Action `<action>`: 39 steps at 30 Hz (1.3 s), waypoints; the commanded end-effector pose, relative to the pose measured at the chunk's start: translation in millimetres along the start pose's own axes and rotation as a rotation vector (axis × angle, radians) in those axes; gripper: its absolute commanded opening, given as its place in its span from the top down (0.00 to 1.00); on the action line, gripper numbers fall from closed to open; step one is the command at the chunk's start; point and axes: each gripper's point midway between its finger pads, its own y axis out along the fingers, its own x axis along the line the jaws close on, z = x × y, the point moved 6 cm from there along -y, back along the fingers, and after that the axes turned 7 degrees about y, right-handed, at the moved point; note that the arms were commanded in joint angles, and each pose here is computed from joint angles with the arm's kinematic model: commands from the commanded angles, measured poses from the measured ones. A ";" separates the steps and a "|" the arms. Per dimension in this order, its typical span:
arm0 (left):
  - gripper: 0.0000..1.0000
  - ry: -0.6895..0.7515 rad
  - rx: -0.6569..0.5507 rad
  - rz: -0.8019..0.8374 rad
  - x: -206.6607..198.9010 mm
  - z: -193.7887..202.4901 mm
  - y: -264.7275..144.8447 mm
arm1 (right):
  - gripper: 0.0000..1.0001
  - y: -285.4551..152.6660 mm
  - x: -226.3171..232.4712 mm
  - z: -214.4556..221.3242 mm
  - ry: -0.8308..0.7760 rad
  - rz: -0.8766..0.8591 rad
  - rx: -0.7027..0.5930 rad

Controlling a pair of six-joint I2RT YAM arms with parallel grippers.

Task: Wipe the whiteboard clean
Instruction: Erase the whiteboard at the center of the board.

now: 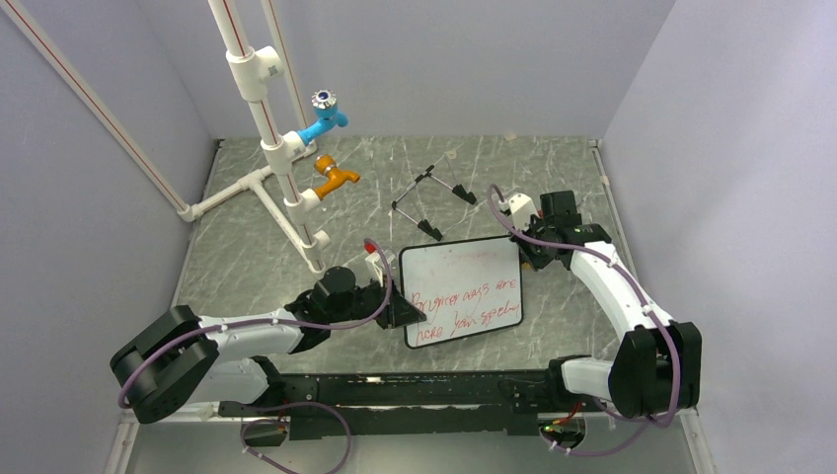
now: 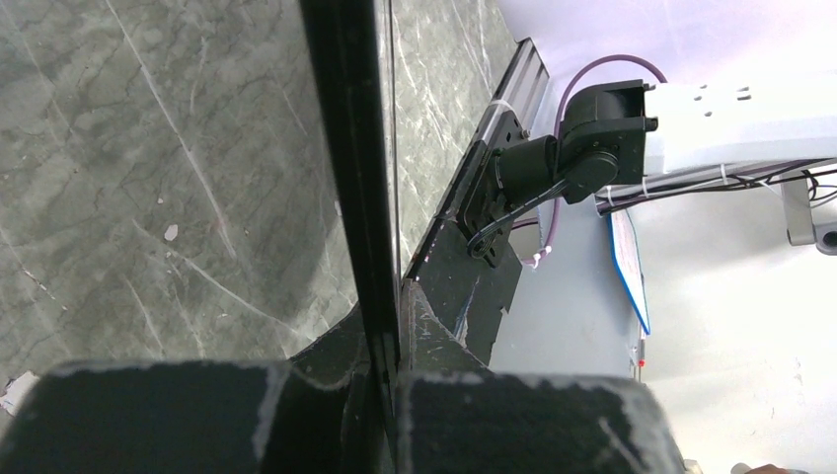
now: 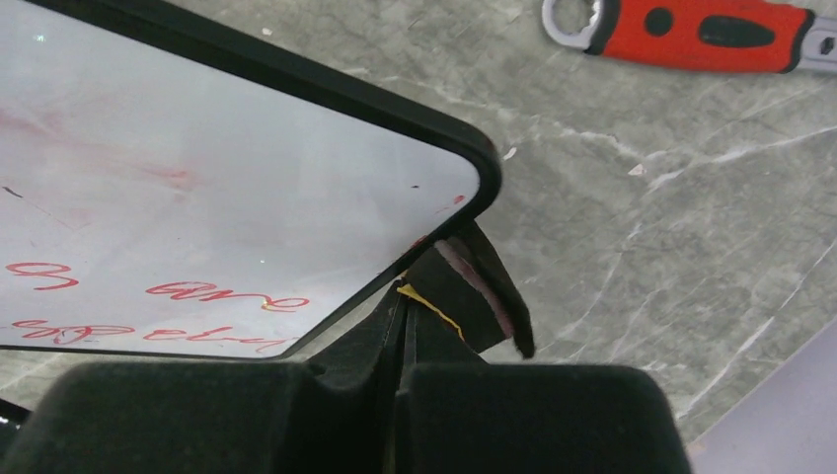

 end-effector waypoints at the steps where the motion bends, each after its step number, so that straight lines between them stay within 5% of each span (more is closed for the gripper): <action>1: 1.00 0.135 -0.121 0.169 -32.5 -31.0 0.8 | 1.00 0.1 3.8 3.0 -0.013 0.006 0.042; 15: 1.00 0.079 -0.154 0.035 -12.5 -30.3 -8.3 | 1.00 -39.1 -26.6 -8.9 0.059 0.107 -0.101; 21: 1.00 0.055 -0.185 0.010 -6.2 -30.9 -13.4 | 1.00 -36.7 -29.4 16.8 0.063 0.027 0.016; 25: 1.00 0.059 -0.186 0.020 -7.6 -31.0 -14.0 | 1.00 -7.2 -21.2 44.4 0.083 -0.097 0.192; 29: 1.00 0.068 -0.192 0.013 -8.4 -31.6 -17.1 | 1.00 20.1 -26.0 52.3 0.103 -0.097 0.228; 39: 1.00 0.085 -0.204 -0.023 -5.5 -31.7 -24.2 | 0.77 46.8 -28.2 35.0 0.170 -0.173 0.181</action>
